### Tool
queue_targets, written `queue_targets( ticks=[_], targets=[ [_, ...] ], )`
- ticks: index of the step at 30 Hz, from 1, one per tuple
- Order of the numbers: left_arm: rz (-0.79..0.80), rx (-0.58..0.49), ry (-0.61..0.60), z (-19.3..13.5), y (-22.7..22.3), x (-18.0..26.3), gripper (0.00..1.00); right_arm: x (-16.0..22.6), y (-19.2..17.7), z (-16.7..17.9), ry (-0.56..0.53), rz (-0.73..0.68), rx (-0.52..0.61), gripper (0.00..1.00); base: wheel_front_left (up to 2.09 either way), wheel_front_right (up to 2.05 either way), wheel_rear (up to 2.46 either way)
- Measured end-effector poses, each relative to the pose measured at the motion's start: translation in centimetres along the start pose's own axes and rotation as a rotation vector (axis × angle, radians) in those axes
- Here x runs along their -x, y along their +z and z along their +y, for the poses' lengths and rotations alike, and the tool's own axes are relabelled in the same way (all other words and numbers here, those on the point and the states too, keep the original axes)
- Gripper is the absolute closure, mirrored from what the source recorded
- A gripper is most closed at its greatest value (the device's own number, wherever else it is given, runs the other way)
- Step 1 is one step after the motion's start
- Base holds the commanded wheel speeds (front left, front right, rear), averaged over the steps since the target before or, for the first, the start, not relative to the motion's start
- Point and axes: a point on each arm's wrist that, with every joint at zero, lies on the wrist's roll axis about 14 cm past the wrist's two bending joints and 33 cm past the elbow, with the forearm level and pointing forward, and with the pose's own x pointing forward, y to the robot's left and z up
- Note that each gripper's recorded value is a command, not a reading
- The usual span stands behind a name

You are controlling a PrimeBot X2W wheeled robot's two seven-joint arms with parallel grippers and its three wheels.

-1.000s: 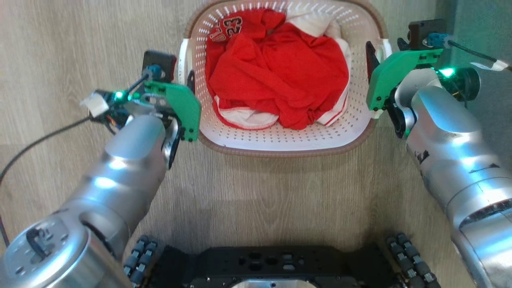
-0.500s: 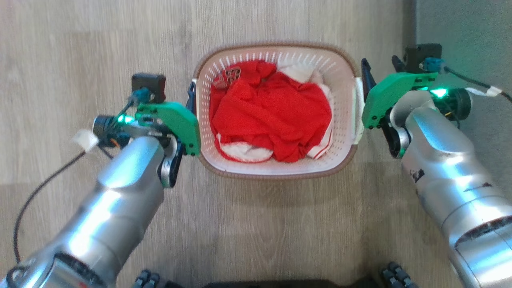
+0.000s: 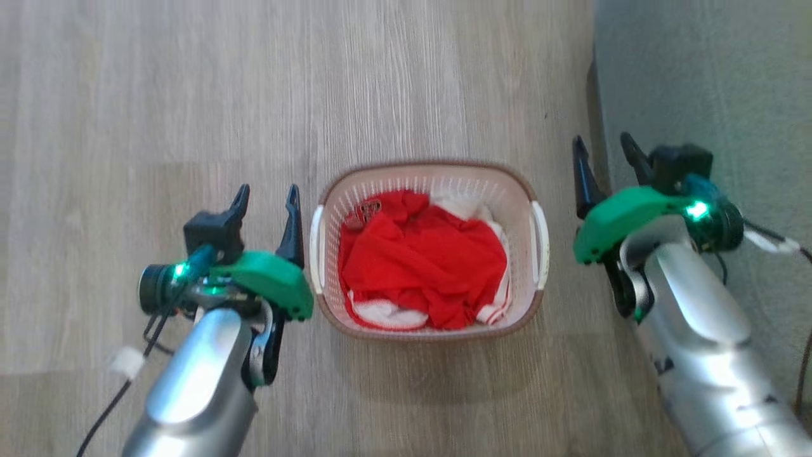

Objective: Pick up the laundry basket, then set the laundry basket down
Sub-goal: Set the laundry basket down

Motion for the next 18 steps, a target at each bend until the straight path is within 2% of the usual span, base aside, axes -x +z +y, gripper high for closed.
queue_targets(
  ticks=[8, 18],
  targets=[
    [-0.191, 0.011, 0.014, 0.2, 5.1, 4.9, 0.00, 4.4, 4.7, 1.3, 0.005, -0.170, -0.007, 0.00, 0.00, 0.00, 0.00],
    [-0.345, 0.003, 0.081, 1.7, 8.5, 10.5, 0.00, 9.5, 6.4, 2.4, 0.003, -0.261, -0.011, 0.00, 0.00, 0.00, 0.00]
  ],
)
